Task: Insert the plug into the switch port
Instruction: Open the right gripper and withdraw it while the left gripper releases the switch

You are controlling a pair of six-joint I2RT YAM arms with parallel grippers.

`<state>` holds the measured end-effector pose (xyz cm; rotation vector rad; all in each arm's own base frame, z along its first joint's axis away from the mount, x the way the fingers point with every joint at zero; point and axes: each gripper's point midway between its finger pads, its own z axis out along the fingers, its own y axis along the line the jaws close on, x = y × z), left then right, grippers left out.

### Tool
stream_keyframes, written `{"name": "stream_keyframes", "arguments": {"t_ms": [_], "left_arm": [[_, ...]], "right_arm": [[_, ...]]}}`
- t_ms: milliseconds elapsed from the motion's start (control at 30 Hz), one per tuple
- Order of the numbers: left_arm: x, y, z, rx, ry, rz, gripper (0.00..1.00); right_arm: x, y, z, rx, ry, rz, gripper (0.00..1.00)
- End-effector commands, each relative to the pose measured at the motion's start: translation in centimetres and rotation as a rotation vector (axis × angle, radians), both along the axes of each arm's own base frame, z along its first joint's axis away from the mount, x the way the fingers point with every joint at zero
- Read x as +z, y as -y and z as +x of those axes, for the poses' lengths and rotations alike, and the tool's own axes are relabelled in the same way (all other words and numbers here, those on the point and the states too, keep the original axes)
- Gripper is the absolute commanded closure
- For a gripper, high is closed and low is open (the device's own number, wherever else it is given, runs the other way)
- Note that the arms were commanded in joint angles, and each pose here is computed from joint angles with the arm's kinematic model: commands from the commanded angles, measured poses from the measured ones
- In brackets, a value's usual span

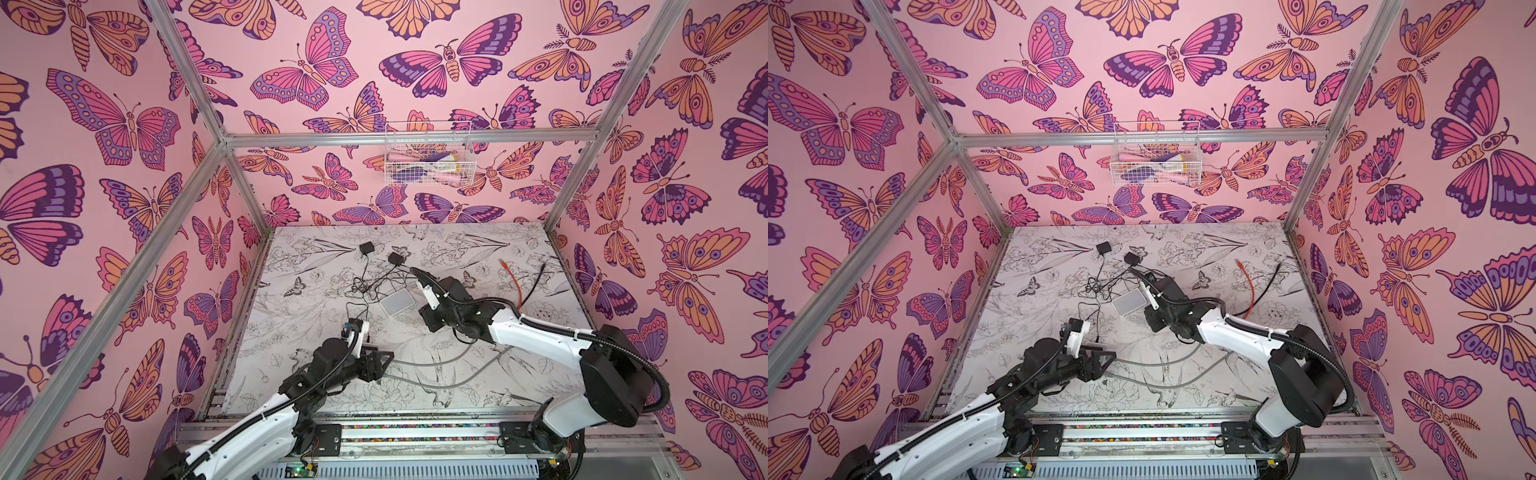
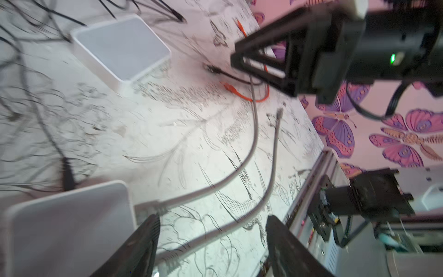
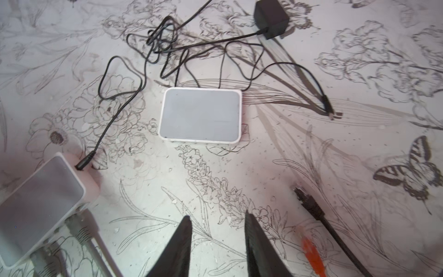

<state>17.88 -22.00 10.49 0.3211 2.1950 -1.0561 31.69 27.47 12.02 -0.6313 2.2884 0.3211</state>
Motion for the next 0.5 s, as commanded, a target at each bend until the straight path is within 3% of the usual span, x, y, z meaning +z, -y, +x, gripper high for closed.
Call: {"name": "stream_keyframes", "arguments": {"t_ms": [0,167,467], "left_arm": [[0.3,2.6,-2.3,-0.142,0.018,-0.016,0.28],[-0.5,6.2,-5.9,-0.335,0.025,0.016,0.27],[-5.1,12.2,-9.7,-0.578,-0.132,0.058,0.29]], "right_arm": [[0.7,4.7,2.3,-0.247,0.025,0.009,0.61],[1.1,10.9,3.7,-0.465,-0.022,0.147,0.6],[0.9,13.2,2.4,-0.522,-0.004,0.143,0.59]]}}
